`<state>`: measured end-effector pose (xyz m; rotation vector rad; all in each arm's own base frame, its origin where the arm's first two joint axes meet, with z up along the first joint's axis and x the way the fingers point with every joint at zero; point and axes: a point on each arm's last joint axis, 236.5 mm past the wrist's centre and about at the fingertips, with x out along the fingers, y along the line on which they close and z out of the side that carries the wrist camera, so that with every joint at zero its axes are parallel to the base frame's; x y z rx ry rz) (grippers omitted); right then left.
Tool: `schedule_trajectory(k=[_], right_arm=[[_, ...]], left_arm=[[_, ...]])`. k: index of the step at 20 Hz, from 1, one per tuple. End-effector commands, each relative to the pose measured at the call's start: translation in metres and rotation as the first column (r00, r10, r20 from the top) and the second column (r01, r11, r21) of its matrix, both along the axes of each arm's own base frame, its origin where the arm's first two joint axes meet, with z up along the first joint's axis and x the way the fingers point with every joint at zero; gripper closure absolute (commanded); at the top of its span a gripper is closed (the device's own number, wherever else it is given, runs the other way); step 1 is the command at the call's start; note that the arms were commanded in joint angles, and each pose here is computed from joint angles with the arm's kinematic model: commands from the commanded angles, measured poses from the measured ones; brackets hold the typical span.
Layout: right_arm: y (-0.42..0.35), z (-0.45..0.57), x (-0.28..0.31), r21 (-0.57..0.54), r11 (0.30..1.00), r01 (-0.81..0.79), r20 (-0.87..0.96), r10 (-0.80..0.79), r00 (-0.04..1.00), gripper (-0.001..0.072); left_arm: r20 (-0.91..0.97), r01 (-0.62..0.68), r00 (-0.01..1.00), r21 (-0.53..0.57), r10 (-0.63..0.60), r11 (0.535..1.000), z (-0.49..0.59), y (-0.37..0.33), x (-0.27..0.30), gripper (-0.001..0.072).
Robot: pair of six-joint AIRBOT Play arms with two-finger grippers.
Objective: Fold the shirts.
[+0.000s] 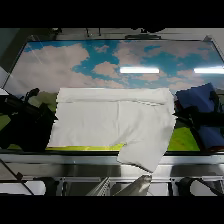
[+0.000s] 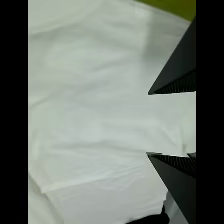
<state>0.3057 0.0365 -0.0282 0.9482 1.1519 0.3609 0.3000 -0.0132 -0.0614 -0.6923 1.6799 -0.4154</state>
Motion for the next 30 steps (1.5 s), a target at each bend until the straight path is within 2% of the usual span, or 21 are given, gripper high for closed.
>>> schedule_trajectory(k=[1, 4, 8, 11, 19, 23, 26, 28, 30], right_arm=[[0.022, -0.025, -0.041, 0.038, 0.999, 0.021, -0.094, -0.018, 0.995, 0.0284], [0.031, -0.026, -0.051, 0.07, 0.998, -0.005, -0.112, 0.013, 0.994, 0.0284], [0.032, -0.026, -0.053, 0.073, 0.997, -0.017, -0.106, 0.025, 0.994, 0.0284], [0.033, -0.025, -0.053, 0.075, 0.997, -0.019, -0.106, 0.027, 0.994, 0.0284], [0.03, -0.027, -0.051, 0.063, 0.998, -0.011, -0.101, 0.017, 0.995, 0.0284], [0.031, -0.027, -0.052, 0.066, 0.998, -0.012, -0.105, 0.019, 0.994, 0.0284], [0.015, -0.031, -0.062, 0.064, 0.997, 0.032, -0.165, -0.021, 0.986, 0.0283], [-0.006, -0.043, -0.077, 0.025, 0.995, 0.093, -0.26, -0.084, 0.962, 0.0283], [-0.022, -0.061, -0.091, -0.062, 0.992, 0.113, -0.329, -0.127, 0.936, 0.0283]], left_arm=[[-0.056, -0.082, 0.995, 0.104, 0.088, 0.991, -0.027, 0.005, -0.036, 0.0423], [-0.097, -0.108, 0.986, 0.237, 0.134, 0.966, -0.045, 0.03, -0.06, 0.0423], [-0.056, -0.167, 0.98, 0.27, 0.189, 0.948, -0.057, 0.041, -0.058, 0.0423], [0.01, -0.17, 0.985, 0.287, 0.175, 0.943, -0.052, 0.05, -0.041, 0.0422], [0.051, -0.106, 0.994, 0.267, 0.096, 0.958, -0.04, 0.048, -0.032, 0.0423], [0.054, -0.1, 0.994, 0.2, 0.091, 0.975, -0.052, 0.028, -0.043, 0.0423], [0.053, -0.084, 0.996, 0.247, 0.073, 0.965, -0.053, 0.044, -0.045, 0.0422], [0.074, -0.126, 0.991, 0.227, 0.112, 0.966, -0.043, 0.052, -0.037, 0.0422], [0.095, -0.146, 0.987, 0.212, 0.128, 0.966, -0.037, 0.054, -0.029, 0.0423]])
